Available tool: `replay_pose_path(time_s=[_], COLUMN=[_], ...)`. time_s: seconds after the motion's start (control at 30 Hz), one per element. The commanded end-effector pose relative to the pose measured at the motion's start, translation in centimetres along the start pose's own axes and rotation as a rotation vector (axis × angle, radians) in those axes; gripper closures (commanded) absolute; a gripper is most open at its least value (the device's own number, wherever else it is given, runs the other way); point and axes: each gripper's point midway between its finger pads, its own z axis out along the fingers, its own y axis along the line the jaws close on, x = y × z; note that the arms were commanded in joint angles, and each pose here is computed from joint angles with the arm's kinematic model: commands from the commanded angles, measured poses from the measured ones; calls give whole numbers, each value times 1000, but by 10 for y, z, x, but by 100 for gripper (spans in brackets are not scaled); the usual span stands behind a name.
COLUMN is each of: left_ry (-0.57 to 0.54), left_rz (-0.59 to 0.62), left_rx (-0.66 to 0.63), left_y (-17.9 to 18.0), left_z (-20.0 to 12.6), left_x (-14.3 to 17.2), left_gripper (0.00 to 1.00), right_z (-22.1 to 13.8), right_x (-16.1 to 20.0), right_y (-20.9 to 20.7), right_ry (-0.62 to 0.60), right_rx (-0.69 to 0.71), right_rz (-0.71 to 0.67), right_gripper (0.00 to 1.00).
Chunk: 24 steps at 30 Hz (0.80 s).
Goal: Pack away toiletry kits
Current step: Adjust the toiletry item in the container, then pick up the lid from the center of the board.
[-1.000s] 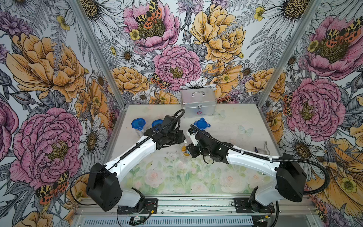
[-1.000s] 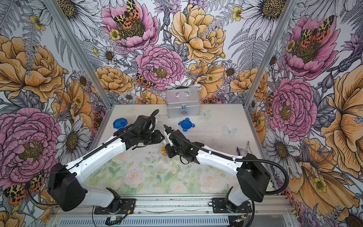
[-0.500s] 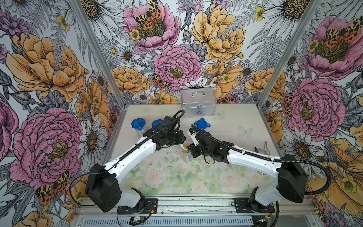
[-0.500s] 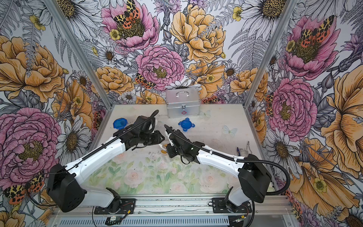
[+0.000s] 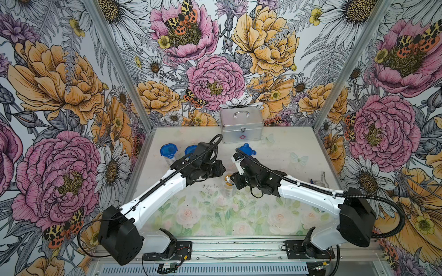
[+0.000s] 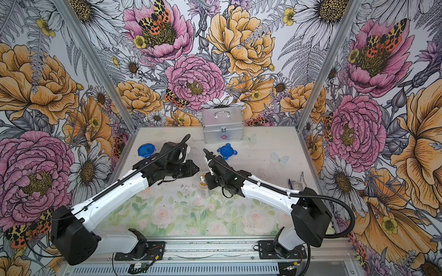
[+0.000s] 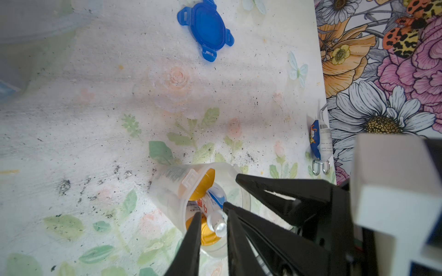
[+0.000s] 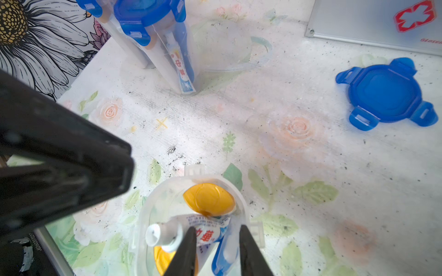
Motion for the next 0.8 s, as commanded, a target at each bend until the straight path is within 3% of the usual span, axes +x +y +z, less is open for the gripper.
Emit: replay_pose_path(time_s=[0.0,0.3,0.4,0.5,0.57,0.77], left_ry=[2,2,-3,-19,-30,-61], left_rz=[20,-3,-12,-28,-39,-86], left_rx=[-2,-20,-22,-26,-29,-40], left_y=[0,13,15,19,22,33], left_z=[-12,-15,-17,-24,-30,-44], left_x=[8,16,18,17,16,11], left_gripper=[90,95,94,92,84,52], right_z=[-31,-47,-42,-21,-1,59], right_x=[-39,-69,-71,-57,-52,-66], right_y=[3,-6,-47,-114,-153,-204], right_ry=[-106,-155,-119,6,74,187], right_rx=[-8,-13,93,227,268,298], right_rz=[15,62,149,298,369,310], right_gripper=[58,50,32,15,1,1])
